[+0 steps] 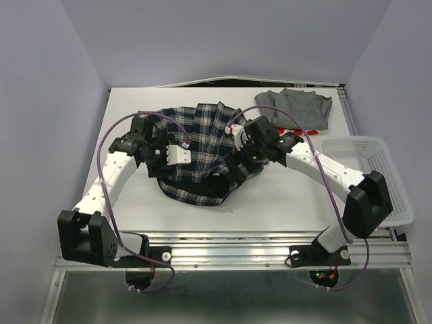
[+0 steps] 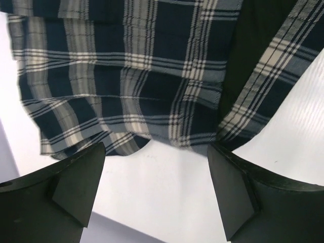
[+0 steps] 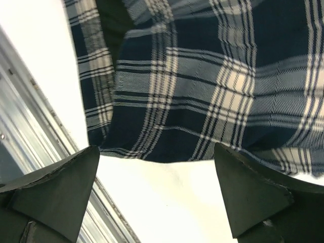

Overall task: Fold and stack the skirts
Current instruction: Flatten the skirt out

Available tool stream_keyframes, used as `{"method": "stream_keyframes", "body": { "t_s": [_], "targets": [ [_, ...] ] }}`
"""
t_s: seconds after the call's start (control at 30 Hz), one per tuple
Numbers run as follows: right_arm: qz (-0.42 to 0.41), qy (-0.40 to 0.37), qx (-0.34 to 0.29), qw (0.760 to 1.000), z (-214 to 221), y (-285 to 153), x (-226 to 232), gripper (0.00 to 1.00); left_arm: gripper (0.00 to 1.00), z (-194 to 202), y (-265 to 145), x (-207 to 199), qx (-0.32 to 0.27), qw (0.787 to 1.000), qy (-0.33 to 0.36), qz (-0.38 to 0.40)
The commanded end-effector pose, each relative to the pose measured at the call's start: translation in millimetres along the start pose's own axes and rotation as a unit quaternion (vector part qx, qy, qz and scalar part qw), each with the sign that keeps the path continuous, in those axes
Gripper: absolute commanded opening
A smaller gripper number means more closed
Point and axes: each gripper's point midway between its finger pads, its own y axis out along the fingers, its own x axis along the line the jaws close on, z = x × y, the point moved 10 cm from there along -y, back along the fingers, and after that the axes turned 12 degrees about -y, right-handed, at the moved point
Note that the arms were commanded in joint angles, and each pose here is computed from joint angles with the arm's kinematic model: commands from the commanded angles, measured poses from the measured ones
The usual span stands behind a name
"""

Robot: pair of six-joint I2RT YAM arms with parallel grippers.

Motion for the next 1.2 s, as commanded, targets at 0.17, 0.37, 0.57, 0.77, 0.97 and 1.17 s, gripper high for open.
{"method": "stream_keyframes", "body": {
  "t_s": [0.17,0.37,0.57,0.77,0.97,1.17],
  "targets": [
    [0.084,0.037,-0.013,0.996,-15,21,29,1.00,0.92,3,20,-31,0.022,0.992,-0.042,-0.121],
    [0.158,0.034,0.031,0.986,6,41,31,1.00,0.91,10,33,-39,0.033,0.990,-0.049,-0.130],
    [0.282,0.013,0.089,0.955,34,61,11,0.91,0.91,19,45,-42,0.050,0.984,-0.034,-0.169],
    [0.308,-0.017,0.105,0.945,48,47,10,0.81,0.77,28,46,-31,0.095,0.964,-0.032,-0.248],
    [0.340,-0.043,0.125,0.931,64,28,-5,0.70,0.49,26,24,-17,0.078,0.949,-0.073,-0.298],
    [0.390,-0.080,0.098,0.912,40,-2,-40,0.42,0.00,33,-14,38,0.036,0.911,-0.211,-0.353]
  ]
}}
